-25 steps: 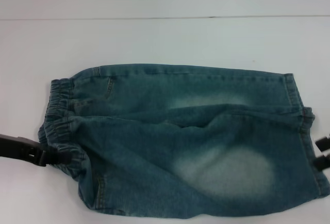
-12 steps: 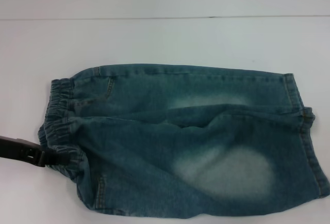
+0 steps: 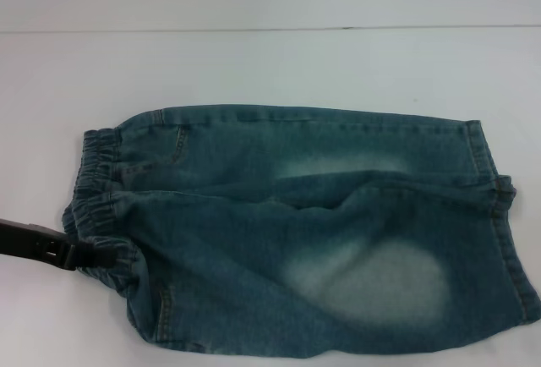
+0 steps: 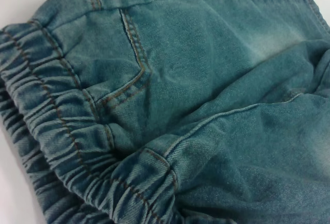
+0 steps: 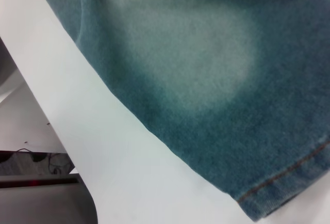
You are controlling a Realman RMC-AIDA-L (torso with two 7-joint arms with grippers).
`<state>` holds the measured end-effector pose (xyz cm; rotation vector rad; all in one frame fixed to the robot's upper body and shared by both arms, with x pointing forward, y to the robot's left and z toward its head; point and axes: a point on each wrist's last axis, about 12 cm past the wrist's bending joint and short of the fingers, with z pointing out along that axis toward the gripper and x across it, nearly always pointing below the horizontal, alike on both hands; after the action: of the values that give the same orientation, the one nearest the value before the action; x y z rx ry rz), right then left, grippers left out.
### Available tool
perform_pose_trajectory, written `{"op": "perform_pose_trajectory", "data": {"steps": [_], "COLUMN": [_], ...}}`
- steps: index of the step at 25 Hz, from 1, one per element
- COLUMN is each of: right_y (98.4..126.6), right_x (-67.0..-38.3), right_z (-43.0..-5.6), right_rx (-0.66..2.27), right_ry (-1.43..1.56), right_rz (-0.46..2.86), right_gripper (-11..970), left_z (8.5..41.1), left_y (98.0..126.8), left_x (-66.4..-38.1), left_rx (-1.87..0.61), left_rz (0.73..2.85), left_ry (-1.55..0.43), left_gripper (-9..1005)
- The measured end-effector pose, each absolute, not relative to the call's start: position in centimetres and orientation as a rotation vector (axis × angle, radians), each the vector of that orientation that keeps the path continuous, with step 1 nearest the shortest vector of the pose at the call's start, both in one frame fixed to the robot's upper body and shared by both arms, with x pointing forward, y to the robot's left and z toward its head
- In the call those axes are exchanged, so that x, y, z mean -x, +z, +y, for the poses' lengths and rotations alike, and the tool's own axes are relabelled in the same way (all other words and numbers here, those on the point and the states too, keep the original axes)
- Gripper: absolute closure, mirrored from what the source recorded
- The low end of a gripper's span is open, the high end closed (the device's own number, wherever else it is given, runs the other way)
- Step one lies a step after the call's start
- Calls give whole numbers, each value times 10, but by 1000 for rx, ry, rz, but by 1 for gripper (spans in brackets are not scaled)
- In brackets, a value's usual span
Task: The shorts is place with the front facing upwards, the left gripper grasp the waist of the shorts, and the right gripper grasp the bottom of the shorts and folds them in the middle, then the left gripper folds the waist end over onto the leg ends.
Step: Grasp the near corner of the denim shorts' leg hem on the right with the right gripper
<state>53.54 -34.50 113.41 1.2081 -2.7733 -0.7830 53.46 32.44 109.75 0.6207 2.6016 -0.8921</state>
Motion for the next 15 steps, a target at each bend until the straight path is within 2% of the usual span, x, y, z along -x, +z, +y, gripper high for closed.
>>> {"op": "perform_pose_trajectory", "data": {"steps": [15], "right_y": [1122], "right_x": [-543], "right_z": [-322], "right_rx": [-1269], "right_ry": [-741], "right_rz": [-2750], "right_gripper": [318], "left_z": [322], "left_y": [1103], "left_x": [-537], "left_rx": [-620], "left_rz": [2599], "left_ry": [-916], "left_gripper": [926]}}
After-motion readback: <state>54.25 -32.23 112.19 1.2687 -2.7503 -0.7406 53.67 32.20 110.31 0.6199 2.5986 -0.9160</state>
